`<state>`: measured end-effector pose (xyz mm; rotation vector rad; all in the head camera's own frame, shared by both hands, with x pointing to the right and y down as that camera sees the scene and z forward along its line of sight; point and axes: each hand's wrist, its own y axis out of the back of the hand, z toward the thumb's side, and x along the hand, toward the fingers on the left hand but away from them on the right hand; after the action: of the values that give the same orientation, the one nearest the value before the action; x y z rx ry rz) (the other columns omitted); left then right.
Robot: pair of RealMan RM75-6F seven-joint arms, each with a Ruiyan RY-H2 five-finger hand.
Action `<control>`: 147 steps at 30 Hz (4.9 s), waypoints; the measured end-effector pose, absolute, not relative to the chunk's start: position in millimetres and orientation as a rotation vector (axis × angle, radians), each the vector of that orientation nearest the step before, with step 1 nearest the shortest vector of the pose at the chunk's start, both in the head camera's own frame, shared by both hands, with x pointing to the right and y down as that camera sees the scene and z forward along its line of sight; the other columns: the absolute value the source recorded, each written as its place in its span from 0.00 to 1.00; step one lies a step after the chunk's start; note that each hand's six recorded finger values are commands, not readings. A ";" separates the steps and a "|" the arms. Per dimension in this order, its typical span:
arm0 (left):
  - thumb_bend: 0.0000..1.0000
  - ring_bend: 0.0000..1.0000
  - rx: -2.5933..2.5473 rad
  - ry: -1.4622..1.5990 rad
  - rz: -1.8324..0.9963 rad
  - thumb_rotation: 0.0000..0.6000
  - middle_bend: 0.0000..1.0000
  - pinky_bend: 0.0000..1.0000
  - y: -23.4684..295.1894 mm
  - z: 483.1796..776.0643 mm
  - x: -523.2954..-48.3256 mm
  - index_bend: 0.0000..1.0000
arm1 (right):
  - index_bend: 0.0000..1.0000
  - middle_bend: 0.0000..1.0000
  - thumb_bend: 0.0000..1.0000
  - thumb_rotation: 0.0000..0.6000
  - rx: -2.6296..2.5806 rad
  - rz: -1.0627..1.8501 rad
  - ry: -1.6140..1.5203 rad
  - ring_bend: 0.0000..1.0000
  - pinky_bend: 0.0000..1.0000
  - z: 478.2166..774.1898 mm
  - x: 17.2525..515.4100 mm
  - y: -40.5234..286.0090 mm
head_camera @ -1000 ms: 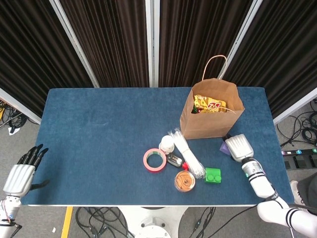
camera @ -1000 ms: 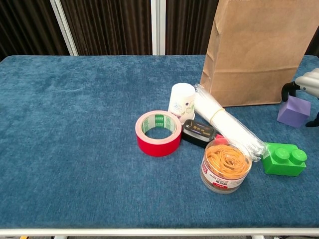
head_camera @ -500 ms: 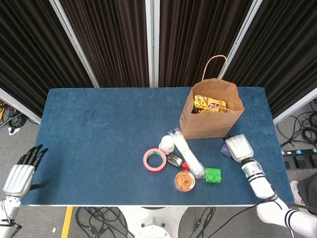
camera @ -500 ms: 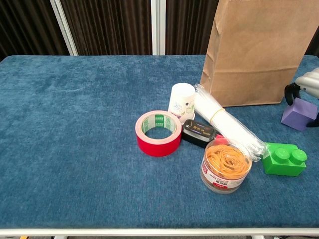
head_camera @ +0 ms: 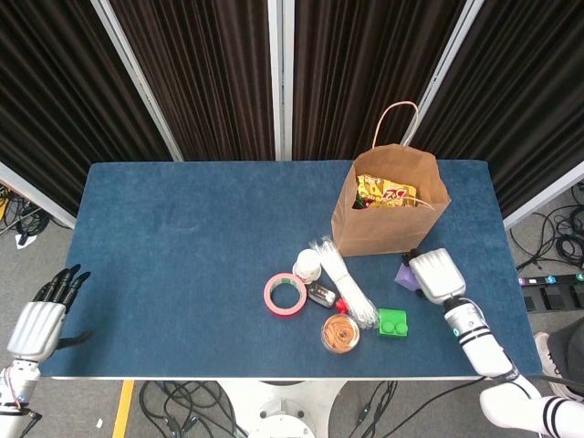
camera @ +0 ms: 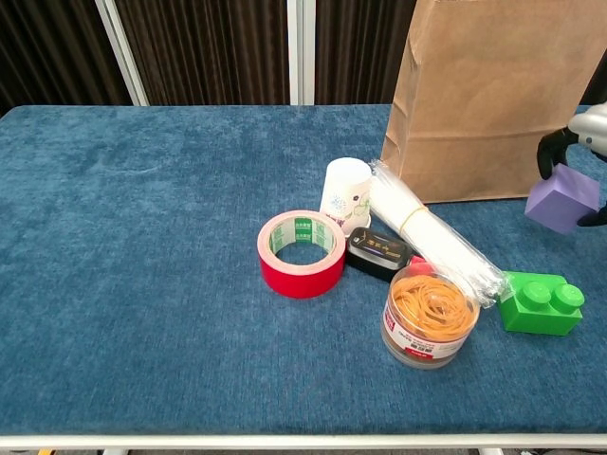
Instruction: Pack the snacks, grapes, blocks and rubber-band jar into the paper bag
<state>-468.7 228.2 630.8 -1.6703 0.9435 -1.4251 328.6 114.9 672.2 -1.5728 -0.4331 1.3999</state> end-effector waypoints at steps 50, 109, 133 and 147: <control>0.11 0.02 -1.669 0.942 -1.413 1.00 0.12 0.21 224.1 625.9 -464.4 0.12 | 0.58 0.51 0.03 1.00 -0.821 0.945 -0.971 0.85 0.88 480.8 228.0 -38.4; 0.11 0.02 -1.667 0.933 -1.415 1.00 0.12 0.21 224.3 625.4 -460.6 0.12 | 0.34 0.34 0.00 1.00 -1.663 0.759 -1.006 0.86 0.89 500.1 177.4 9.1; 0.11 0.02 -1.678 0.940 -1.423 1.00 0.12 0.21 228.9 629.7 -462.8 0.12 | 0.35 0.36 0.00 1.00 -1.657 1.458 -0.377 0.86 0.89 578.6 295.6 131.2; 0.11 0.02 -1.683 0.941 -1.432 1.00 0.12 0.21 230.9 632.2 -463.8 0.12 | 0.35 0.33 0.00 1.00 -1.717 1.460 -0.320 0.86 0.89 611.0 293.5 179.0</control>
<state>-463.8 230.9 632.2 -1.6828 0.9412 -1.4322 293.5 179.0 611.0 -1.7168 -0.3196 1.4597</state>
